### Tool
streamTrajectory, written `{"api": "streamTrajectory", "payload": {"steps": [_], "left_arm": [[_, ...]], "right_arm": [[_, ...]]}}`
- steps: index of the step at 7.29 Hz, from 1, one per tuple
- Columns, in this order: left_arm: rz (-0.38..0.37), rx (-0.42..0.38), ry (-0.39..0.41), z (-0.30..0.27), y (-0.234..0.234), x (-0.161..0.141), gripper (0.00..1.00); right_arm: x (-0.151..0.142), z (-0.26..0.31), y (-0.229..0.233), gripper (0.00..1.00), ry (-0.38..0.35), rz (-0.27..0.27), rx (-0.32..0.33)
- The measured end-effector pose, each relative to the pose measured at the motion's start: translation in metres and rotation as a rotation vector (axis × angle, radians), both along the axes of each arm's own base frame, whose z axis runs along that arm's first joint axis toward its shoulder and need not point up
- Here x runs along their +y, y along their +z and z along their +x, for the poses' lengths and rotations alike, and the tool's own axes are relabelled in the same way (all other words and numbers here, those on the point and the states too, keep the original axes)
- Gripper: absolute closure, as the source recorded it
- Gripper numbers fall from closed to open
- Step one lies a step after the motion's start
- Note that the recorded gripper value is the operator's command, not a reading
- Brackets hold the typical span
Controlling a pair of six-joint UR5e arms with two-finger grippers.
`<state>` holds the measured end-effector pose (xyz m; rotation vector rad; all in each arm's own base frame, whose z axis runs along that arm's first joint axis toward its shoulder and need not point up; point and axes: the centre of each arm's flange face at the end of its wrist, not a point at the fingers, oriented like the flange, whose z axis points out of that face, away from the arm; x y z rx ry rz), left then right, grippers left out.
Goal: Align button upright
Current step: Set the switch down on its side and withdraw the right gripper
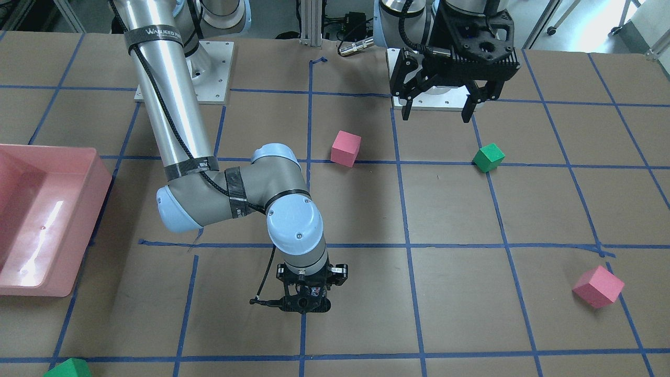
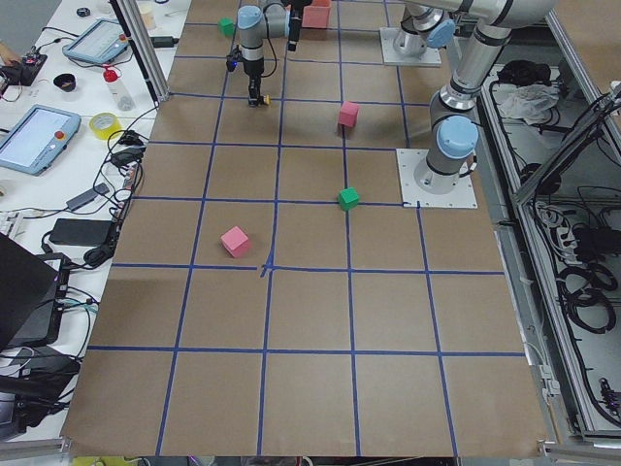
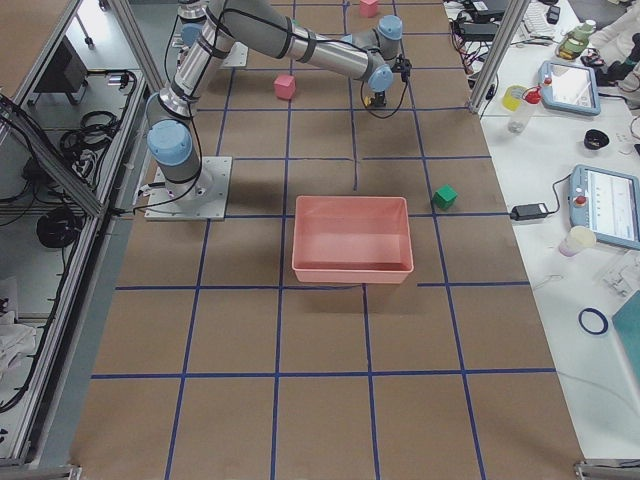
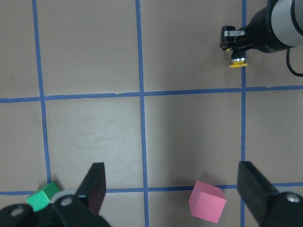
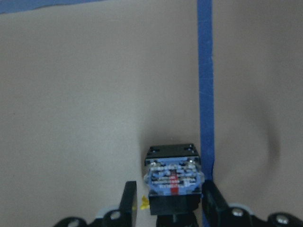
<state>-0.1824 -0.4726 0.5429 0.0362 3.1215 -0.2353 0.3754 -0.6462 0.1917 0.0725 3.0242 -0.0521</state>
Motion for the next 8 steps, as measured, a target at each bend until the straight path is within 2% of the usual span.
{"api": "streamTrajectory", "payload": {"steps": [2, 4, 8], "left_arm": [[0.003, -0.002, -0.002, -0.001, -0.001, 0.000, 0.00], [0.016, -0.007, -0.003, -0.002, -0.009, 0.000, 0.00], [0.081, -0.006, -0.022, -0.018, -0.047, 0.000, 0.00]], "right_arm": [[0.003, -0.002, 0.027, 0.00, 0.018, -0.026, -0.001], [0.016, -0.019, 0.081, 0.00, 0.099, -0.051, 0.042], [0.052, -0.136, 0.192, 0.00, 0.149, 0.023, 0.088]]}}
